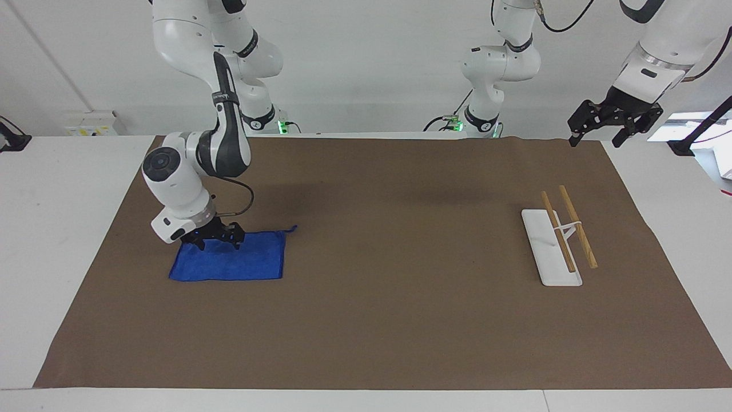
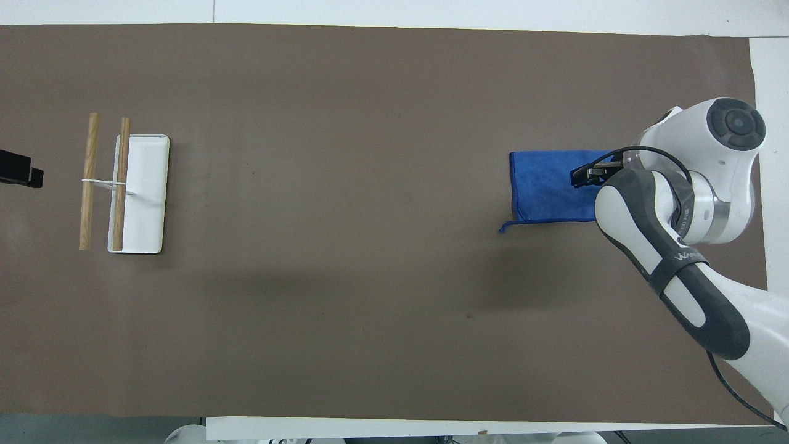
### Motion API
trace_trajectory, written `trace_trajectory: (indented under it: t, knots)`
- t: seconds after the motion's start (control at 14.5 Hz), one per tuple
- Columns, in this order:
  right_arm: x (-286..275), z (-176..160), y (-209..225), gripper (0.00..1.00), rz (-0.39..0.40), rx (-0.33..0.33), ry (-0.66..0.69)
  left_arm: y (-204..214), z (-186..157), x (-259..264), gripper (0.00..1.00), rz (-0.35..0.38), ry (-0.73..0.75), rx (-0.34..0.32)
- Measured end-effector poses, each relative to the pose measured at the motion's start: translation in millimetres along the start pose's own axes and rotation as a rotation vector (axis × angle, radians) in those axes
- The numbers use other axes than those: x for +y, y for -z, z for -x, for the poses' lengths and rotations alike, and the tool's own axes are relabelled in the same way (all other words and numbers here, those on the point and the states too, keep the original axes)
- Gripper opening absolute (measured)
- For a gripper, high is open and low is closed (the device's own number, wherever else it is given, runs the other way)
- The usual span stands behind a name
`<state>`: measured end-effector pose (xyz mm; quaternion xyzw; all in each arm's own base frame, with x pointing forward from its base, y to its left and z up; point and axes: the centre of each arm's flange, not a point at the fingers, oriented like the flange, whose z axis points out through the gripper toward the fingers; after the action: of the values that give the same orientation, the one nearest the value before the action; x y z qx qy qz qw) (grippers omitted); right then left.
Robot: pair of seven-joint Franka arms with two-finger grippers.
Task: Right arm passes towel to left arm to hang
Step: 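Grasp the blue towel's edge with the right gripper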
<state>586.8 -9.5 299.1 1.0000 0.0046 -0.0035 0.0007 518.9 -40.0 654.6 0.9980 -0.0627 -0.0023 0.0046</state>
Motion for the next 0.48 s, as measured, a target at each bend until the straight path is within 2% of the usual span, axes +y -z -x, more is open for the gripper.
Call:
trace_trajectory:
  t: [0.21, 0.28, 0.48]
  knots:
    - [-0.3, 3.9, -16.2, 0.93, -0.001, -0.011, 0.011, 0.0, 0.0, 0.0, 1.0, 0.0, 0.0, 0.0]
    - [-0.4, 4.8, -17.3, 0.85, -0.001, -0.013, 0.025, 0.0, 0.0, 0.0, 1.0, 0.0, 0.0, 0.0]
    - [0.2, 4.3, -10.9, 0.48, 0.0, -0.002, 0.059, 0.0, 0.0, 0.0, 1.0, 0.0, 0.0, 0.0]
